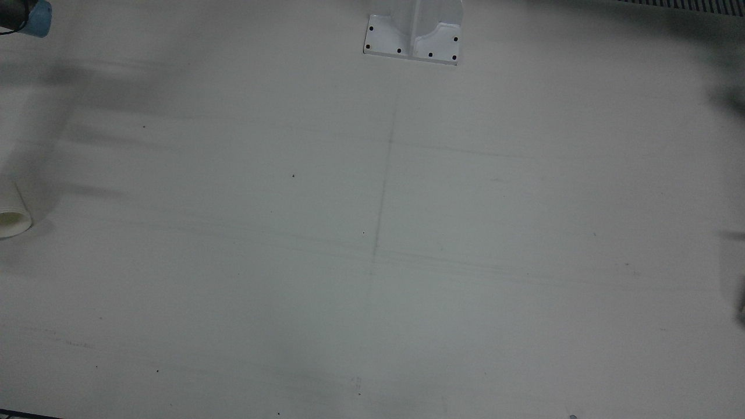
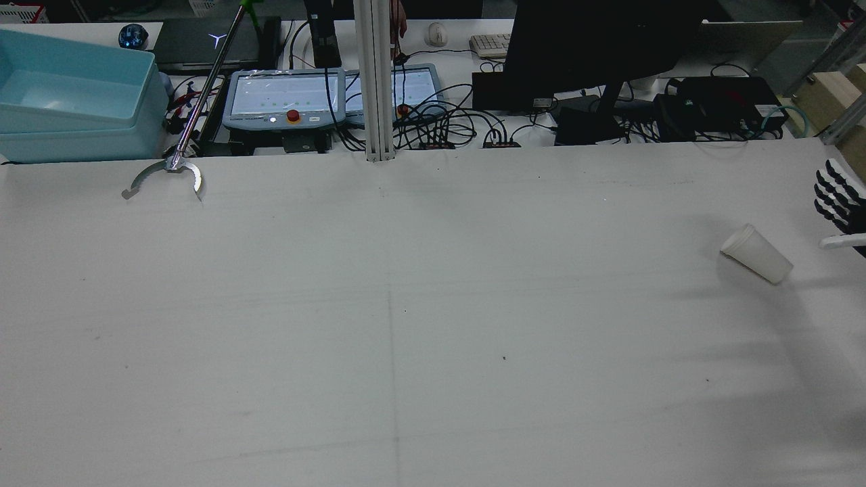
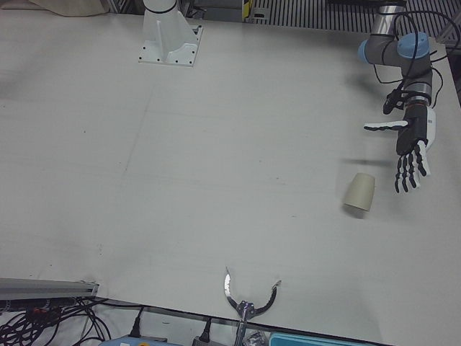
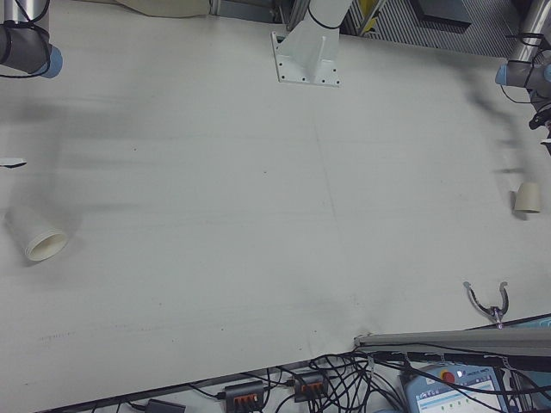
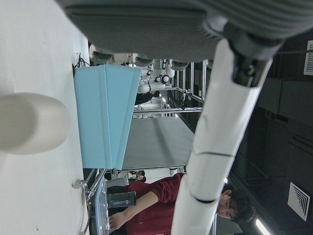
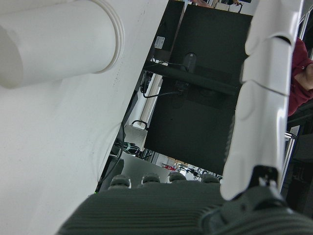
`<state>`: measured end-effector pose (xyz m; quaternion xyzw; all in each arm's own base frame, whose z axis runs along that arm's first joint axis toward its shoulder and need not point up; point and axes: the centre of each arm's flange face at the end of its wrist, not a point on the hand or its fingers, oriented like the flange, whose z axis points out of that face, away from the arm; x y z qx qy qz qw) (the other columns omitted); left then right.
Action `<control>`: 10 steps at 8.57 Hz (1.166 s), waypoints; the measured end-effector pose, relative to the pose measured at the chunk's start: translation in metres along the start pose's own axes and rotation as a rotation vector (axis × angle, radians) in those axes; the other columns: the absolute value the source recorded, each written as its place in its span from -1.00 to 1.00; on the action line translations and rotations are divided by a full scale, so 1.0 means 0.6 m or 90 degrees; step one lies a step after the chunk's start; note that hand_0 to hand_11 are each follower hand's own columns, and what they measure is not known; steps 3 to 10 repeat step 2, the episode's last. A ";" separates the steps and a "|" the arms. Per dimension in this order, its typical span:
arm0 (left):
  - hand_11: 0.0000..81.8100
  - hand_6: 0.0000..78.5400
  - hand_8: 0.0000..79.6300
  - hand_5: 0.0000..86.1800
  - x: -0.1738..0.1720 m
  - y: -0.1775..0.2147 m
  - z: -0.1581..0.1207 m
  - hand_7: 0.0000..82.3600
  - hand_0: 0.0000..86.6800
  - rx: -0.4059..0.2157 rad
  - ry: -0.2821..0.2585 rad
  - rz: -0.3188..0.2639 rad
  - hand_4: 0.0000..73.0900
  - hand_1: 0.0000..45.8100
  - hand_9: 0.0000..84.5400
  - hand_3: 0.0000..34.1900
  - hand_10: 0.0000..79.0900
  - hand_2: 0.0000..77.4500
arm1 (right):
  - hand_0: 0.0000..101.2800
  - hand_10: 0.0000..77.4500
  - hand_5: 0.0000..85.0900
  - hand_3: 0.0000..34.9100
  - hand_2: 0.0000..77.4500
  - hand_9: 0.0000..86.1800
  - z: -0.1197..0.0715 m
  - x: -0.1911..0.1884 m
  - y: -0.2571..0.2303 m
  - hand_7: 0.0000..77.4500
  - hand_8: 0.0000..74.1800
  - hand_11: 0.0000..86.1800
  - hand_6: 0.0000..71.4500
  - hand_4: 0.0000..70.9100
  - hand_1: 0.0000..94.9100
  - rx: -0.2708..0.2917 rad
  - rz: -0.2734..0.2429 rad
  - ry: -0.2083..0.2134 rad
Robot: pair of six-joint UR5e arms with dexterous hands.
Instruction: Pour water
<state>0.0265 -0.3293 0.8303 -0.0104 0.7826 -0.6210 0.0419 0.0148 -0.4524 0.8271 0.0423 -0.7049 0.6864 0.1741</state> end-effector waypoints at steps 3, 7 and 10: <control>-0.99 -1.00 -1.00 -0.99 0.010 0.033 0.018 -0.99 0.84 -0.011 0.016 -0.020 -0.97 0.45 -0.99 0.16 -0.99 -0.99 | 0.18 -0.99 -0.99 -0.69 -1.00 -1.00 0.001 -0.003 0.001 -0.99 -0.99 -0.99 -0.98 -1.00 -0.56 0.000 0.003 -0.003; -0.99 -1.00 -1.00 -0.99 0.010 0.033 0.018 -0.99 0.84 -0.011 0.016 -0.020 -0.97 0.45 -0.99 0.16 -0.99 -0.99 | 0.18 -0.99 -0.99 -0.69 -1.00 -1.00 0.001 -0.003 0.001 -0.99 -0.99 -0.99 -0.98 -1.00 -0.56 0.000 0.003 -0.003; -0.99 -1.00 -1.00 -0.99 0.010 0.033 0.018 -0.99 0.84 -0.011 0.016 -0.020 -0.97 0.45 -0.99 0.16 -0.99 -0.99 | 0.18 -0.99 -0.99 -0.69 -1.00 -1.00 0.001 -0.003 0.001 -0.99 -0.99 -0.99 -0.98 -1.00 -0.56 0.000 0.003 -0.003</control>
